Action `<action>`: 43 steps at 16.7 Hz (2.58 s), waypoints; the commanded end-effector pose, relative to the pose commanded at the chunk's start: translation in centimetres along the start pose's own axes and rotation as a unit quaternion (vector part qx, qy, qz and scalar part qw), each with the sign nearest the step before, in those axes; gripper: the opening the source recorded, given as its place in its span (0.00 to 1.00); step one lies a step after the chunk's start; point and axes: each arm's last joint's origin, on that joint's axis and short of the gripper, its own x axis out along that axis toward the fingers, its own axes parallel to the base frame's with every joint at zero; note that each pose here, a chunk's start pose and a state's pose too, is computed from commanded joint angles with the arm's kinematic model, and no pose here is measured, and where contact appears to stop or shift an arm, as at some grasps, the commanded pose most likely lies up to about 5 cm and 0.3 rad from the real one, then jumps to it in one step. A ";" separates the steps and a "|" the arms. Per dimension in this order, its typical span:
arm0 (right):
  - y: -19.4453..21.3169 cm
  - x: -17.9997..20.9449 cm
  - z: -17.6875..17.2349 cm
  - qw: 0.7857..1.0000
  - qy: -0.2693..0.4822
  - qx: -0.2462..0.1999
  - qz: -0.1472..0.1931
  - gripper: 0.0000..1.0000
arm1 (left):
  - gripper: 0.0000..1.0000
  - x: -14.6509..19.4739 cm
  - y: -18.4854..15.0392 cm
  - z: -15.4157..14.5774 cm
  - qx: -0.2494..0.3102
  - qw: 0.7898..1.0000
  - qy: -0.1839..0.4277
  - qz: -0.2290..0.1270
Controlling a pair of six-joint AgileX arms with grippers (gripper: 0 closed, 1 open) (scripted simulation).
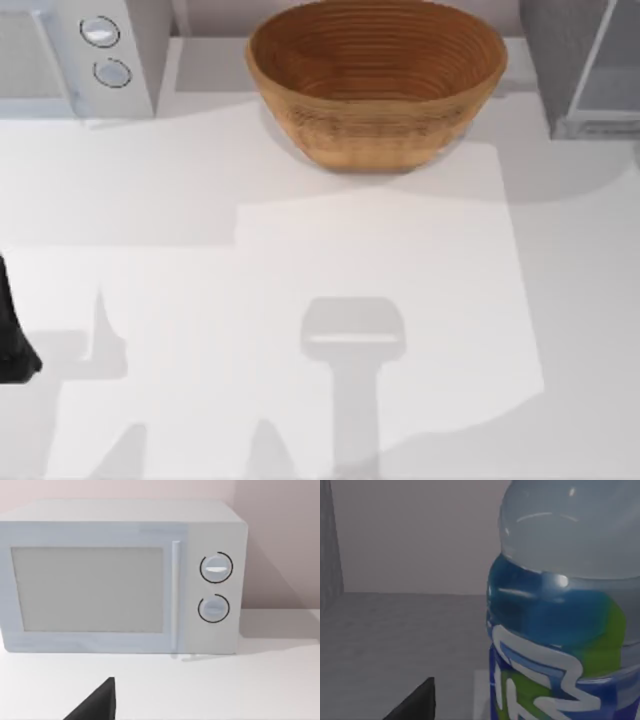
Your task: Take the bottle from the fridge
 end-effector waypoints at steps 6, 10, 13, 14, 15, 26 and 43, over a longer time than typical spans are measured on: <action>0.1 4.4 0.3 1.000 -0.003 -0.001 0.000 1.00 | 1.00 0.0 0.0 0.0 0.000 1.000 0.000 0.000; 0.1 4.4 0.2 1.000 -0.002 -0.001 0.000 1.00 | 1.00 0.0 0.0 0.0 0.000 1.000 0.000 0.000; 0.1 4.4 0.2 1.000 -0.002 -0.001 0.000 0.77 | 1.00 0.0 0.0 0.0 0.000 1.000 0.000 0.000; 0.1 4.4 0.2 1.000 -0.002 -0.001 0.000 0.70 | 1.00 0.0 0.0 0.0 0.000 1.000 0.000 0.000; 0.1 4.4 0.2 1.000 -0.002 -0.001 0.000 0.62 | 1.00 0.0 0.0 0.0 0.000 1.000 0.000 0.000; 0.1 4.4 0.2 1.000 -0.002 -0.001 0.000 0.00 | 1.00 0.0 0.0 0.0 0.000 1.000 0.000 0.000; -0.1 4.3 5.0 1.000 0.000 0.001 -0.001 0.00 | 1.00 0.0 0.0 0.0 0.000 1.000 0.000 0.000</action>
